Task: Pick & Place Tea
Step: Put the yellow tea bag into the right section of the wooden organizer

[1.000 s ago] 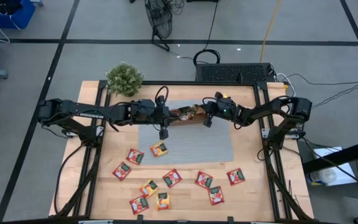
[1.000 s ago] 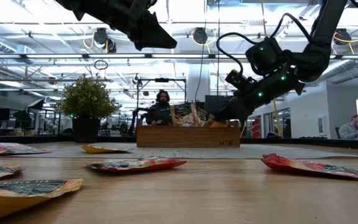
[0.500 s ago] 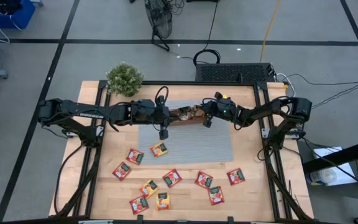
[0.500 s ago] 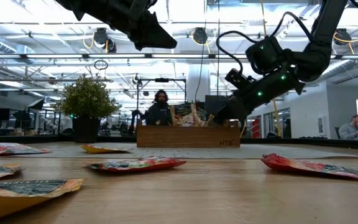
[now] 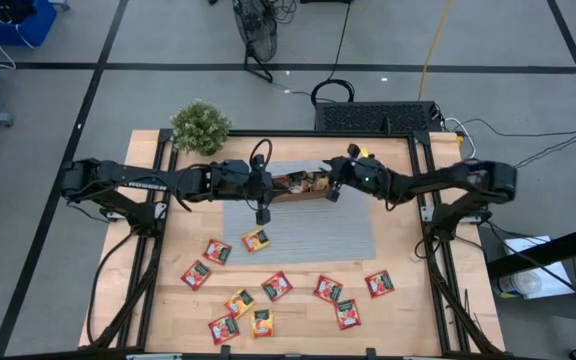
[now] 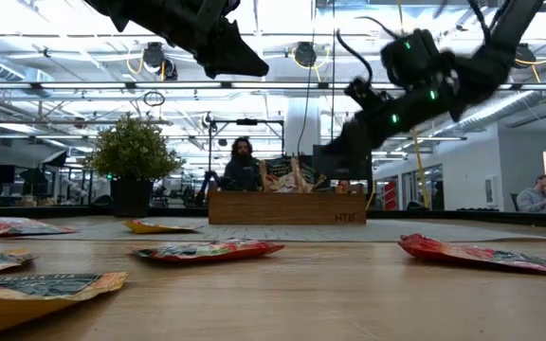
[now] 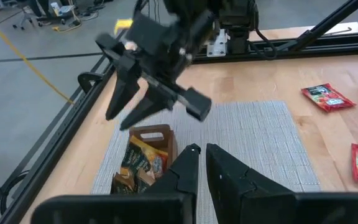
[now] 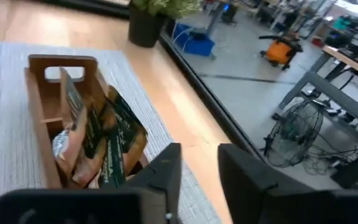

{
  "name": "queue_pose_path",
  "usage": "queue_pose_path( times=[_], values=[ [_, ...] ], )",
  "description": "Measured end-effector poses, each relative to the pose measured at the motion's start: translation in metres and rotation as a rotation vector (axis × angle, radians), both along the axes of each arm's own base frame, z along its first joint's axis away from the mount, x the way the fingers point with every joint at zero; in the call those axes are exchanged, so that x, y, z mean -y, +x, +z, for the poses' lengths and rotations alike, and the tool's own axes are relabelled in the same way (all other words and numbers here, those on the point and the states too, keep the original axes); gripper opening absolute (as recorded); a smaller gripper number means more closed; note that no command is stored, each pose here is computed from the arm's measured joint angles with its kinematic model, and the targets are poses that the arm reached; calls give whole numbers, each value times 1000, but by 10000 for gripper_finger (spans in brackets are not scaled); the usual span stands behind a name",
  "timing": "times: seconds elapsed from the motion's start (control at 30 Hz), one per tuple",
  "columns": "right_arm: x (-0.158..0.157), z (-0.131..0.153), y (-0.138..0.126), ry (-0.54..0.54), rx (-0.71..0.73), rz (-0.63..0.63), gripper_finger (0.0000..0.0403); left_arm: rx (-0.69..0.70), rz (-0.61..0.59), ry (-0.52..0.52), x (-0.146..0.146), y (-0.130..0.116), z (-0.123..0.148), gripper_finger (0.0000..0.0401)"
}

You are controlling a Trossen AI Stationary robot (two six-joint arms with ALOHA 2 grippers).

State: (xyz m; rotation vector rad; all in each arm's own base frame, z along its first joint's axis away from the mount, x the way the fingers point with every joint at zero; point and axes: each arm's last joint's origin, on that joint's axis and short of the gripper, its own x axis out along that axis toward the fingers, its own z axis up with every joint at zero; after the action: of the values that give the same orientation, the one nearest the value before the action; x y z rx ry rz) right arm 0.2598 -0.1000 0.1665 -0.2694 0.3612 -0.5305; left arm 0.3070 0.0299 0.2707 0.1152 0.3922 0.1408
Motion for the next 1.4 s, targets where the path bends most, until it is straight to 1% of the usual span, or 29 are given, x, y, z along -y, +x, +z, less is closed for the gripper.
queue_pose_path(
  times=[0.03,0.1,0.13,0.2,0.27,0.3,0.37,0.4,0.57,0.73,0.83,1.0,1.13,1.4],
  values=[
    [0,11,2,1,-33,8,76,-1,0,1,0,0,0,37],
    [1,37,7,31,-131,36,35,-2,-2,4,0,0,0,37],
    [1,52,12,64,-189,72,17,-3,-2,5,0,0,0,37],
    [4,73,20,165,-316,122,7,-6,-2,5,0,0,0,37],
    [7,75,30,267,-464,164,2,-6,-2,5,0,0,0,37],
    [9,71,34,306,-527,177,1,-6,-2,6,0,0,0,37],
    [10,56,44,343,-629,186,1,-7,-2,9,0,0,-1,37],
    [11,50,49,345,-654,193,1,-7,-2,9,0,0,-1,37],
    [16,25,63,372,-721,196,0,-9,-3,8,0,0,-1,37],
    [18,20,69,374,-734,199,0,-24,-3,6,0,-1,-2,37],
    [18,15,70,388,-764,199,0,-36,-3,4,0,-1,-3,37],
    [16,10,68,446,-791,228,0,-39,-4,7,0,-1,-3,37],
    [17,6,69,450,-796,228,0,-35,-5,10,0,-1,-3,37],
    [24,-12,72,468,-831,216,0,-32,-5,10,0,-1,-3,37]
  ],
)
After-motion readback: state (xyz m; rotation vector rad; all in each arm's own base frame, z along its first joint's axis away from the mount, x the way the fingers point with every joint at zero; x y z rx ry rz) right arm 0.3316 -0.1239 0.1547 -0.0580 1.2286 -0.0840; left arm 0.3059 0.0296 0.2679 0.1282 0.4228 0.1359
